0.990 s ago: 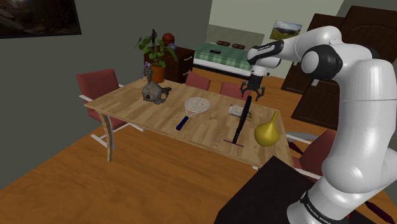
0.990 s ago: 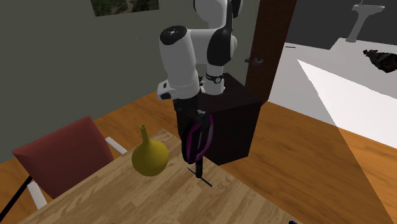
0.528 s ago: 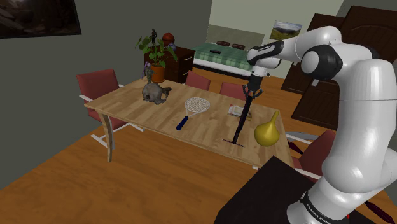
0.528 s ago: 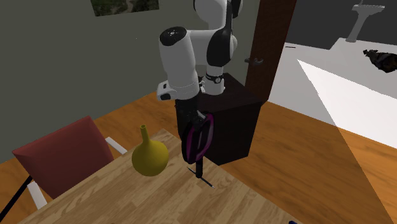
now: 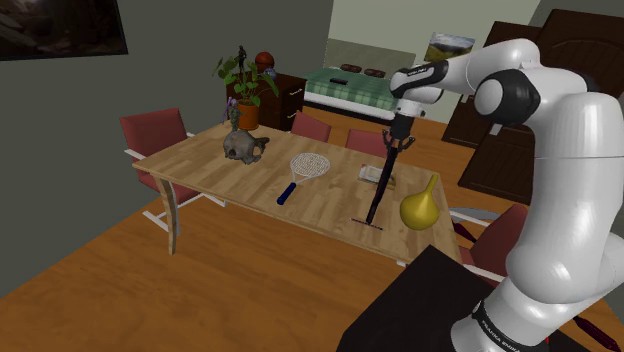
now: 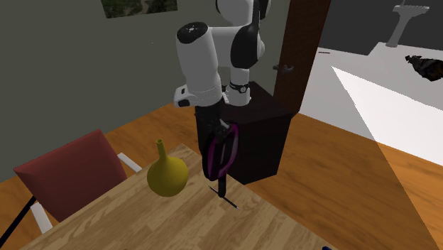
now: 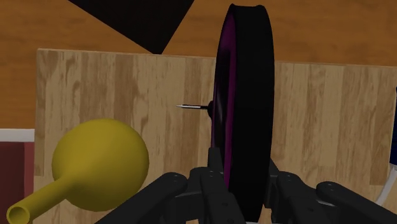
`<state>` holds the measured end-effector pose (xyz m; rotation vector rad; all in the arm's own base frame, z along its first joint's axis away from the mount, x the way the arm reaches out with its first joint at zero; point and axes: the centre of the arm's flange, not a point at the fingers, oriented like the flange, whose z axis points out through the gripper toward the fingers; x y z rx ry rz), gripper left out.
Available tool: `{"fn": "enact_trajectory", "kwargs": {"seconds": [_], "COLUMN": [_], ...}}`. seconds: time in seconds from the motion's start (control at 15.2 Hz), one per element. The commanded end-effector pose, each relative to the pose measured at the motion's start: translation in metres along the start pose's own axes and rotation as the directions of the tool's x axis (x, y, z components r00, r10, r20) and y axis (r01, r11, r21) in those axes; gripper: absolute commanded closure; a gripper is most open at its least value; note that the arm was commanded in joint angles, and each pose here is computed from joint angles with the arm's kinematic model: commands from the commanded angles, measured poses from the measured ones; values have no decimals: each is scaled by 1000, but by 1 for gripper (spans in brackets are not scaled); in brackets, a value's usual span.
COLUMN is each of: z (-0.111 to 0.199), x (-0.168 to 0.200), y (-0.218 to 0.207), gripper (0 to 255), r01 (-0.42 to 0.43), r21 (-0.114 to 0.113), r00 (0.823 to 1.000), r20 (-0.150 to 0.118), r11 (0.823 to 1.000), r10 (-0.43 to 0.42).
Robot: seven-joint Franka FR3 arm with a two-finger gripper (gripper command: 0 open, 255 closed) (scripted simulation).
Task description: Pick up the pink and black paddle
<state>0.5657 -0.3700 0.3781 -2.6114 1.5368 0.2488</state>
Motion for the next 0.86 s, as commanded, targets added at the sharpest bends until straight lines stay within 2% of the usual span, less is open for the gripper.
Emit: {"fn": "enact_trajectory", "kwargs": {"seconds": [0.0,0.66,0.79], "z": [-10,-62,-63], "x": [-3,-13,-13], "y": [0,-1,0], "gripper": [255,255,255], "r01": [0,0,0], "r21": [1,1,1], "r00": [1000,1000,1000], "r20": [-1,-1,-1], "r11": [1000,1000,1000], "r10": [0,0,0]}}
